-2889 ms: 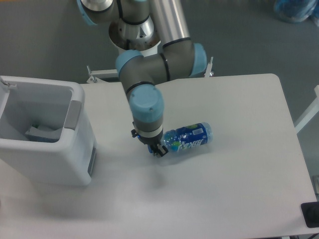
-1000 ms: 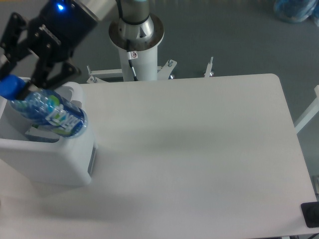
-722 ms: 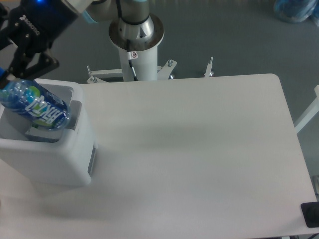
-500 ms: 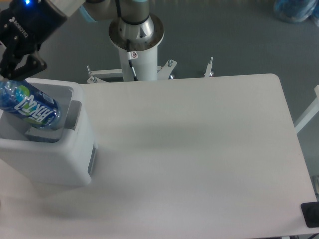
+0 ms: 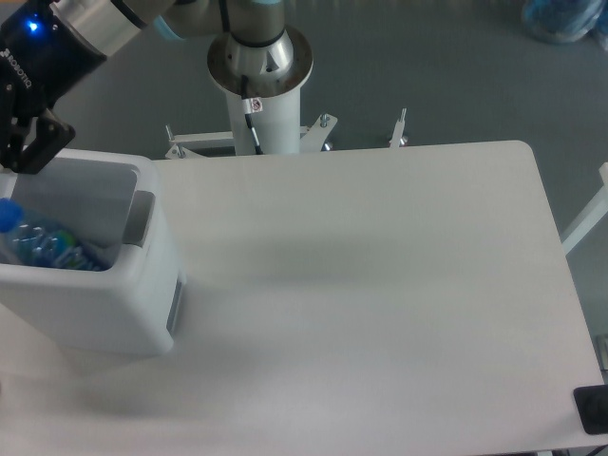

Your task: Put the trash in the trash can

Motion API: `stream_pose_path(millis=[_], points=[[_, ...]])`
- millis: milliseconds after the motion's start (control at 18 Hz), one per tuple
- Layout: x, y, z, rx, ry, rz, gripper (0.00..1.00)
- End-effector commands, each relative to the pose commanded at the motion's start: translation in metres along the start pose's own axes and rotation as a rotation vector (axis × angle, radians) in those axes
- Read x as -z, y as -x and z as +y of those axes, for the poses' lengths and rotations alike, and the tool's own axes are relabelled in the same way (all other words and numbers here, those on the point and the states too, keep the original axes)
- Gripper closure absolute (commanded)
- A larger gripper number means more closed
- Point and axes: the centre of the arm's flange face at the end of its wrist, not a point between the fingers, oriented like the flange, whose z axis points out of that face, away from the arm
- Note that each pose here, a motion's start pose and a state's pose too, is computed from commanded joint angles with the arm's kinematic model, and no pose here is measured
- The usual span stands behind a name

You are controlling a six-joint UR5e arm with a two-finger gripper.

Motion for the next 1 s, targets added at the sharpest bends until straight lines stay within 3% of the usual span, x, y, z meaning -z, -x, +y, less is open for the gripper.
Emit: stream_pose_path(millis=[333, 667, 1000], points=[[0.060, 0.053, 0.050, 0.056, -0.023, -0.129, 0.00], [0.120, 0.110, 0.078, 0.118, -0.046, -0.261, 0.00], [0.124, 0.152, 0.138, 0.096, 0.204, -0.461, 0.00]])
